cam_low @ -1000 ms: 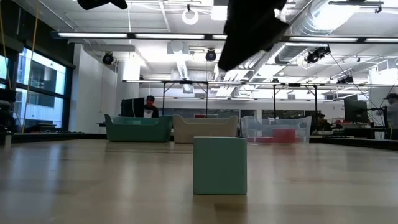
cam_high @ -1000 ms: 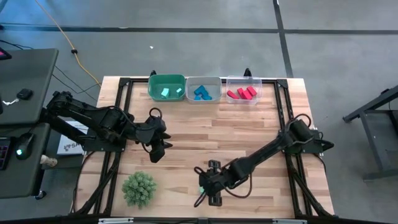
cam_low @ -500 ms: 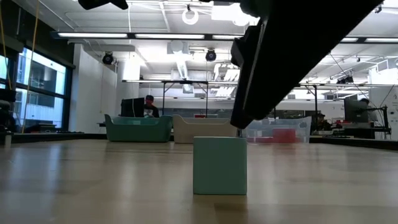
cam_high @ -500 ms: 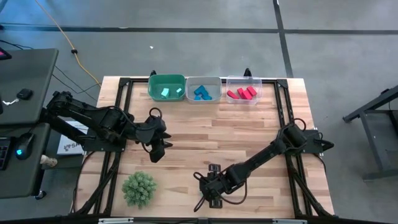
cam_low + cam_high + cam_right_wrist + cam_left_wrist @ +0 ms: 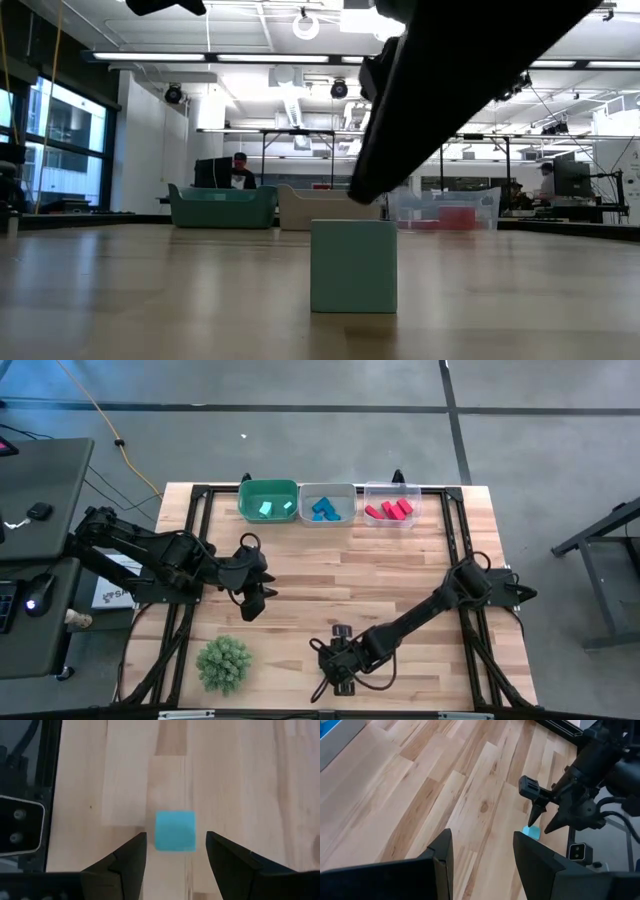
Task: Sort & place blocks by color
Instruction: Put the light blue block into the green bin
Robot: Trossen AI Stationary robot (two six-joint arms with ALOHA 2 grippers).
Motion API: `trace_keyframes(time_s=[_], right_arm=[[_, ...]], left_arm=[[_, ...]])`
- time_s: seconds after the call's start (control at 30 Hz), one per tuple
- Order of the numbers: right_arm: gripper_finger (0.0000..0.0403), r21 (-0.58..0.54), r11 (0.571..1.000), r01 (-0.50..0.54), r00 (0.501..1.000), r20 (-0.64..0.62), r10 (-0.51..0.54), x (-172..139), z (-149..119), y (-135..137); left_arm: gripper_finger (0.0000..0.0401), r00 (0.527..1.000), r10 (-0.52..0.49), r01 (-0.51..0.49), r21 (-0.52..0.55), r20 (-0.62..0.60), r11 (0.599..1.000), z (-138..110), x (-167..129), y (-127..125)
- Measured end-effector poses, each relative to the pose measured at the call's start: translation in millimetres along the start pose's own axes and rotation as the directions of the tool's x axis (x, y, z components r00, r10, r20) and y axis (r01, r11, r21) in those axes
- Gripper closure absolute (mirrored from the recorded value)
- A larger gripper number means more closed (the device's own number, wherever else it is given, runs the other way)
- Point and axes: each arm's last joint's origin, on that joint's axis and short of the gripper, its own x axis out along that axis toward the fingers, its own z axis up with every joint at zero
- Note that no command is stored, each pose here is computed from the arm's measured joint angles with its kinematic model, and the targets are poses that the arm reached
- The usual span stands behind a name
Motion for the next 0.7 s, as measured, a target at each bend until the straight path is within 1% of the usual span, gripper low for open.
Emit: trace_keyframes(time_s=[0.17, 0.27, 0.33, 0.5, 0.7], right_arm=[[0.0208, 0.003, 1.000, 0.005, 1.000, -0.026, -0.005, 10, -4, 0], [0.0208, 0.007, 1.000, 0.007, 1.000, 0.005, -0.007, 9, -2, 0], [0.0208, 0.007, 1.000, 0.010, 1.000, 0.002, -0.010, 9, -2, 0], [0.0208, 0.008, 1.000, -0.004, 0.999, -0.045, 0.004, 23, -8, -1], [0.0208, 0.025, 1.000, 0.013, 0.999, -0.034, -0.012, 22, -7, -1]], left_arm=[[0.0272, 1.000, 0.002, -0.002, 0.001, -0.003, 1.000, 0, 0, 0], [0.0272, 1.000, 0.003, -0.003, 0.001, -0.003, 1.000, 0, 0, 0], [0.0272, 1.000, 0.003, -0.003, 0.001, -0.003, 1.000, 0, 0, 0], [0.0272, 1.000, 0.001, -0.001, 0.001, -0.007, 1.000, -1, 0, 0], [0.0272, 1.000, 0.002, -0.002, 0.002, -0.009, 1.000, -1, 0, 0]])
